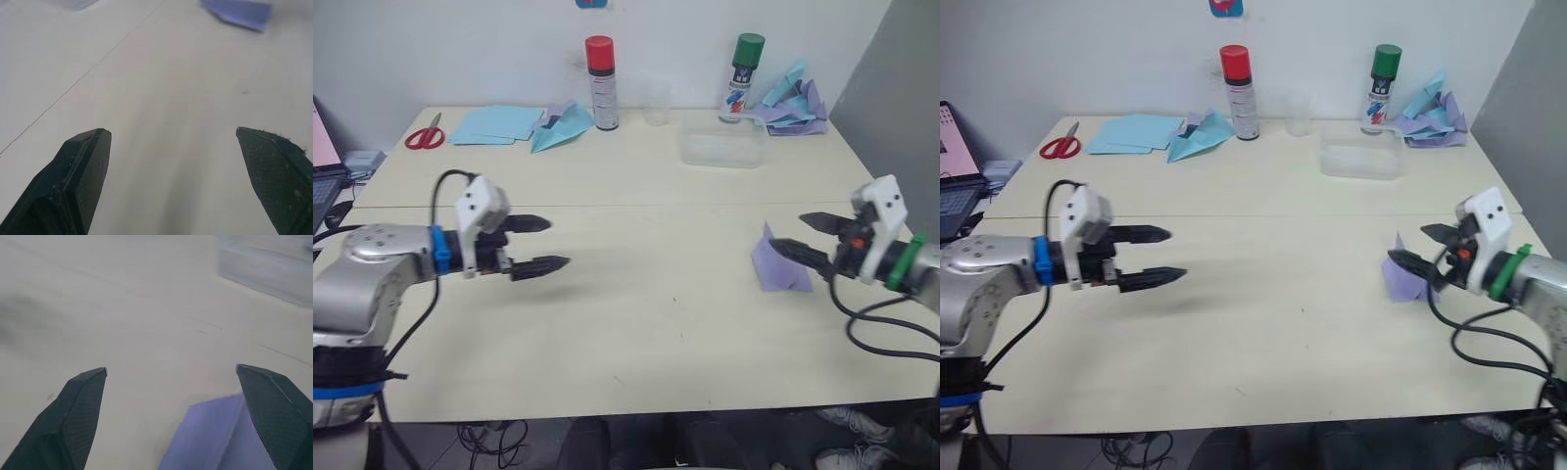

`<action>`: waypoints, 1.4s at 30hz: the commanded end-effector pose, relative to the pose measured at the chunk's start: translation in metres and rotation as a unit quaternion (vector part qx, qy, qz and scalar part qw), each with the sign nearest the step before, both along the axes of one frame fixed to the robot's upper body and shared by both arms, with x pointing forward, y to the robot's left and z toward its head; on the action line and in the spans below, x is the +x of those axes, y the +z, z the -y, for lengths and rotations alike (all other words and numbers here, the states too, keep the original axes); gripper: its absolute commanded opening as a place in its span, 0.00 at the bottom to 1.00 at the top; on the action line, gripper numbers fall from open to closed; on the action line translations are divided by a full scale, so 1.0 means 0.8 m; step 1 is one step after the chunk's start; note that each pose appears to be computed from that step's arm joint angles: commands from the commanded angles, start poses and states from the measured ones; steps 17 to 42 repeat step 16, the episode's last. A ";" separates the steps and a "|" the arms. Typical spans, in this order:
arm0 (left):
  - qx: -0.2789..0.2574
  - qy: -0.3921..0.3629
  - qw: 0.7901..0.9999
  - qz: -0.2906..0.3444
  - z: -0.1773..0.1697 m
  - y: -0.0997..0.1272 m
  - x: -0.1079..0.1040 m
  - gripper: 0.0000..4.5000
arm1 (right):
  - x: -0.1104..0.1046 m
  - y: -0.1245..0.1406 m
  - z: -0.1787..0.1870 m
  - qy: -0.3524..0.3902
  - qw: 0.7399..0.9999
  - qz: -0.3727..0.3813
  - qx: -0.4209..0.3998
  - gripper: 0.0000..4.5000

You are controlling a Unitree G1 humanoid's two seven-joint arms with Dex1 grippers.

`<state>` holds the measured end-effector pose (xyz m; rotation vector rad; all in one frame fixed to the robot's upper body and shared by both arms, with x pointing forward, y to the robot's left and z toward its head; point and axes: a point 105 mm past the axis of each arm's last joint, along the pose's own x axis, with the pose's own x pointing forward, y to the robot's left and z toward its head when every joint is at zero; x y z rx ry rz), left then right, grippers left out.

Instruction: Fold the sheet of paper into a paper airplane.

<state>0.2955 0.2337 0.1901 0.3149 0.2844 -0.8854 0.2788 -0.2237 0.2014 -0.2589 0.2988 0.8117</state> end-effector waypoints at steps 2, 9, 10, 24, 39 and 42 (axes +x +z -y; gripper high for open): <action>0.011 0.075 0.997 0.026 -0.043 0.012 -0.014 1.00 | -0.010 0.014 0.028 0.040 0.999 0.000 -0.037 1.00; 0.024 0.139 0.989 0.046 -0.081 0.011 -0.029 1.00 | -0.010 0.021 0.065 -0.010 0.998 0.008 -0.066 1.00; 0.020 0.143 0.988 0.048 -0.082 0.011 -0.030 1.00 | -0.011 0.020 0.069 -0.018 0.997 0.009 -0.069 1.00; 0.013 0.139 0.989 0.051 -0.072 0.003 -0.025 1.00 | -0.012 0.008 0.075 -0.033 0.997 0.010 -0.069 1.00; 0.013 0.139 0.989 0.051 -0.072 0.003 -0.025 1.00 | -0.012 0.008 0.075 -0.033 0.997 0.010 -0.069 1.00; 0.013 0.139 0.989 0.051 -0.072 0.003 -0.025 1.00 | -0.012 0.008 0.075 -0.033 0.997 0.010 -0.069 1.00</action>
